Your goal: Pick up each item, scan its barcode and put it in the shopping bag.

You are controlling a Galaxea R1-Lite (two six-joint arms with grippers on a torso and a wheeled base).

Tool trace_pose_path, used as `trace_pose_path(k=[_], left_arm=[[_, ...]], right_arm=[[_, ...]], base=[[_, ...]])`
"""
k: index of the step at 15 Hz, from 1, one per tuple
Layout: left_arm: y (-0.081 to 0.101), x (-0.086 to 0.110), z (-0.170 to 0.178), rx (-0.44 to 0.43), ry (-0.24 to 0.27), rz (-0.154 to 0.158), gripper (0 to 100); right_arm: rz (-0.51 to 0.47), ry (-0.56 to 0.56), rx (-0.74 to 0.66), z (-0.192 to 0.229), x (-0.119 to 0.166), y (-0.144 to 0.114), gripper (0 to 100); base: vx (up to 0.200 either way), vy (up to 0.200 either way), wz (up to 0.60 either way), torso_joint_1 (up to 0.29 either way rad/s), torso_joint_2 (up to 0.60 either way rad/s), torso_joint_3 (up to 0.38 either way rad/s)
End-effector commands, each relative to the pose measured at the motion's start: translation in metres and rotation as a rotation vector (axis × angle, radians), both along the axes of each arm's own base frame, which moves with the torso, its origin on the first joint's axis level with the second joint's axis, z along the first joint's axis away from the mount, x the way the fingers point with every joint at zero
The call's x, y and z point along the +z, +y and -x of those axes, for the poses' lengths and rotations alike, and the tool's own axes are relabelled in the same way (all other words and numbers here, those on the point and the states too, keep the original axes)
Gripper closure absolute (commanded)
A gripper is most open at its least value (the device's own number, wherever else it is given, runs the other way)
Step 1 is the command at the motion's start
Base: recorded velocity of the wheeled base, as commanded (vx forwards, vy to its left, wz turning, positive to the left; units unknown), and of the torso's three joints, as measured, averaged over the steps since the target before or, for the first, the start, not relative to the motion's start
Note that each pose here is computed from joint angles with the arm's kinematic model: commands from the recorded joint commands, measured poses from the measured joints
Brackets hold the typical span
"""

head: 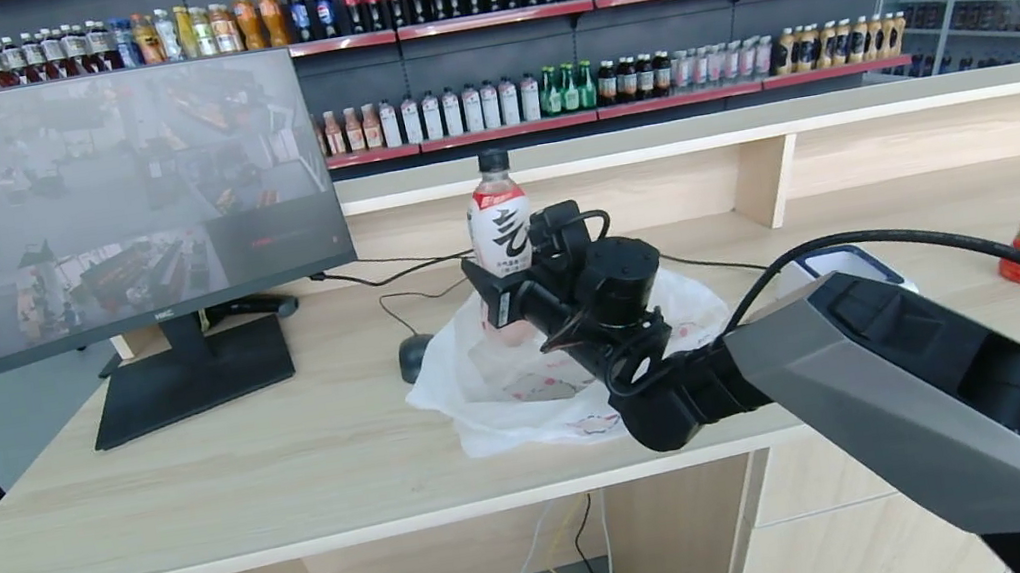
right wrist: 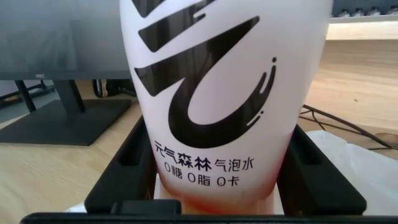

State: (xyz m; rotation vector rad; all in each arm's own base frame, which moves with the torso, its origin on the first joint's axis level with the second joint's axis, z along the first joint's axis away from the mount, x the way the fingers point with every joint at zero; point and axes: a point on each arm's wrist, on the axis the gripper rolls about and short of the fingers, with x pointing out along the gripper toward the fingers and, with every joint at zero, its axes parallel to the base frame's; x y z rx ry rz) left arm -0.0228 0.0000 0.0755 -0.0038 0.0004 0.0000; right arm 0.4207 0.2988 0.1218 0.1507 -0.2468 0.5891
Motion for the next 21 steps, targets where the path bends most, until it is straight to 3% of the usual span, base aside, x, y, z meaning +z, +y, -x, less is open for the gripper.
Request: trace_pose_path(k=[1,21], left_arm=[[0.000,0.000,0.000,0.000,0.000,0.001,0],[0.000,0.000,0.000,0.000,0.000,0.001,0]], right_arm=[[0.006,0.013,0.001,-0.002,-0.008,0.001,100],[0.023,0.045,0.002,-0.003,-0.044,0.007,100]], base=[[0.000,0.000,0.00,0.000,0.00,0.000],[0.000,0.000,0.00,0.000,0.00,0.000]])
